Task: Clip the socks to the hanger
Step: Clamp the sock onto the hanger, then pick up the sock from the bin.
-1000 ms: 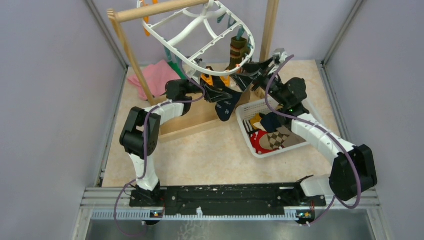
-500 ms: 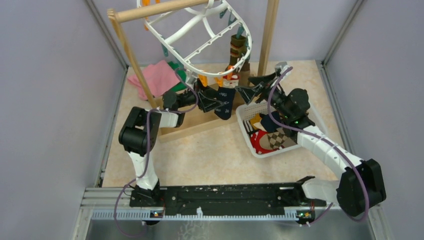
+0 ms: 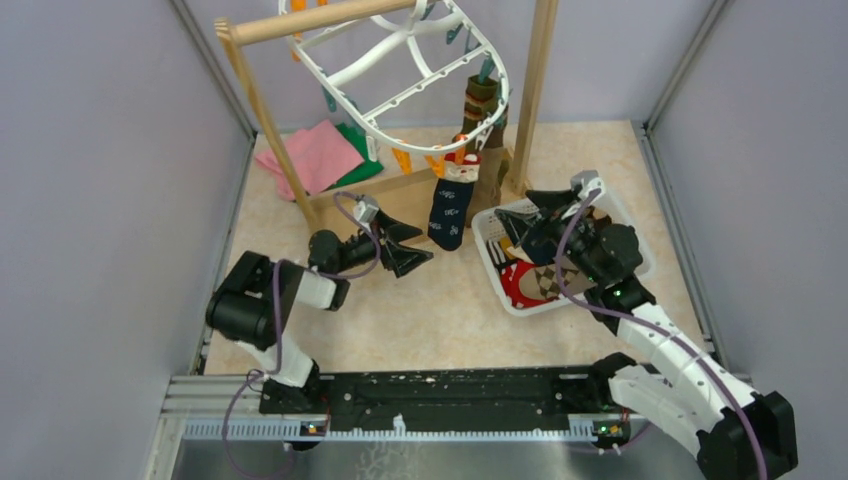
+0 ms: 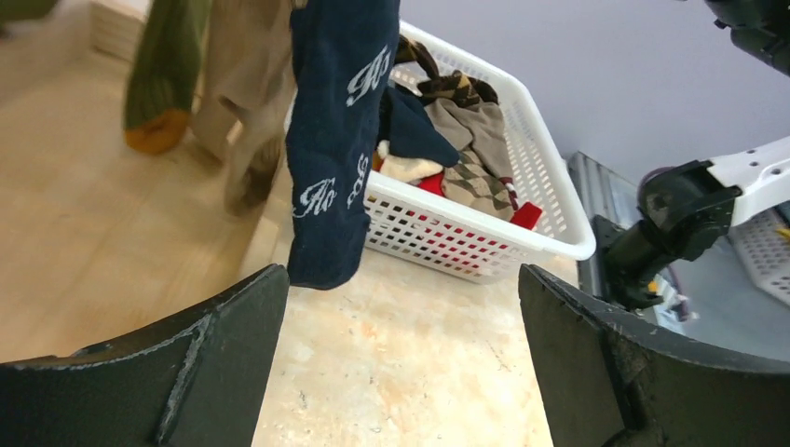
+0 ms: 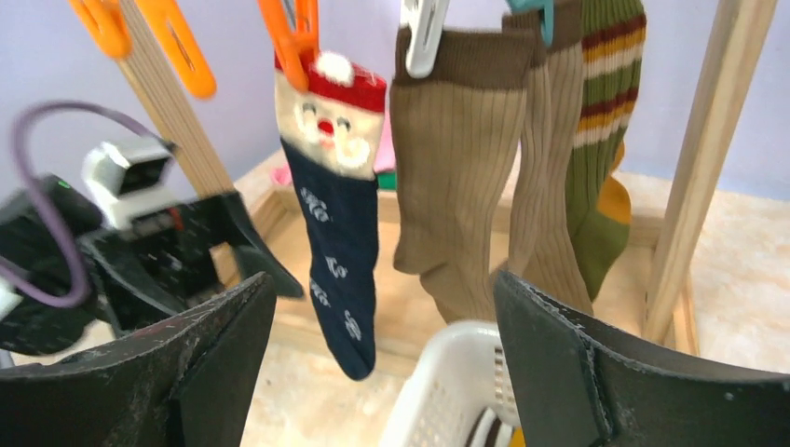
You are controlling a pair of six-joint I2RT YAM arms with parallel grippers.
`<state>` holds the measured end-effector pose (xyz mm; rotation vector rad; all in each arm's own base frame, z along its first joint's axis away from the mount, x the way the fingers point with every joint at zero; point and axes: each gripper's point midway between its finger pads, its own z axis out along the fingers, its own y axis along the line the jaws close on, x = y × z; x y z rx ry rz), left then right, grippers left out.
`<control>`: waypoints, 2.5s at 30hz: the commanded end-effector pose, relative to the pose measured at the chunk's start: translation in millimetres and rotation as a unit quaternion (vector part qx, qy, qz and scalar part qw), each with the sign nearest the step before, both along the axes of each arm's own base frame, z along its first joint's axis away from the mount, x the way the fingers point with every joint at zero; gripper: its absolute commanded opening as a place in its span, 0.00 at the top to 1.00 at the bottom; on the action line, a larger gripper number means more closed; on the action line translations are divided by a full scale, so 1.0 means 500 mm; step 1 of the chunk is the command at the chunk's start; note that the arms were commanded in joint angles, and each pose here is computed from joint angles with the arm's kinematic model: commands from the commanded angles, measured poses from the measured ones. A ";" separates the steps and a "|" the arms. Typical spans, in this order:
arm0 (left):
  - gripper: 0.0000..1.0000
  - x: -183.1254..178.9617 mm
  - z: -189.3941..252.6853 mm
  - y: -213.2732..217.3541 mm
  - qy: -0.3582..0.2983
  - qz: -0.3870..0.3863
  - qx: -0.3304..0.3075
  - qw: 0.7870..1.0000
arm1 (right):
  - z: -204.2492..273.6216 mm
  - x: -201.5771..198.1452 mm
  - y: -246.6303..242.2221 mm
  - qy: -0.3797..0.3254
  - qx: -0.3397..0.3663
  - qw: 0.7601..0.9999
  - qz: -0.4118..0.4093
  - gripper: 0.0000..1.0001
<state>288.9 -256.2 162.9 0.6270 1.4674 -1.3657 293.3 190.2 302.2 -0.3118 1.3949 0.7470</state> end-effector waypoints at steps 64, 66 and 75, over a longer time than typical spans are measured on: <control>0.13 -0.285 0.222 -0.065 -0.170 -0.094 -0.085 0.977 | 0.097 -0.113 0.037 -0.028 -0.104 0.992 0.066 1.00; 0.12 -0.298 0.249 -0.060 -0.189 -0.100 -0.103 0.971 | 0.119 -0.137 0.065 -0.046 -0.087 0.988 0.117 1.00; 0.19 -0.325 0.344 -0.035 -0.142 -0.115 -0.198 0.963 | 0.149 -0.198 0.144 -0.077 -0.026 0.960 0.267 1.00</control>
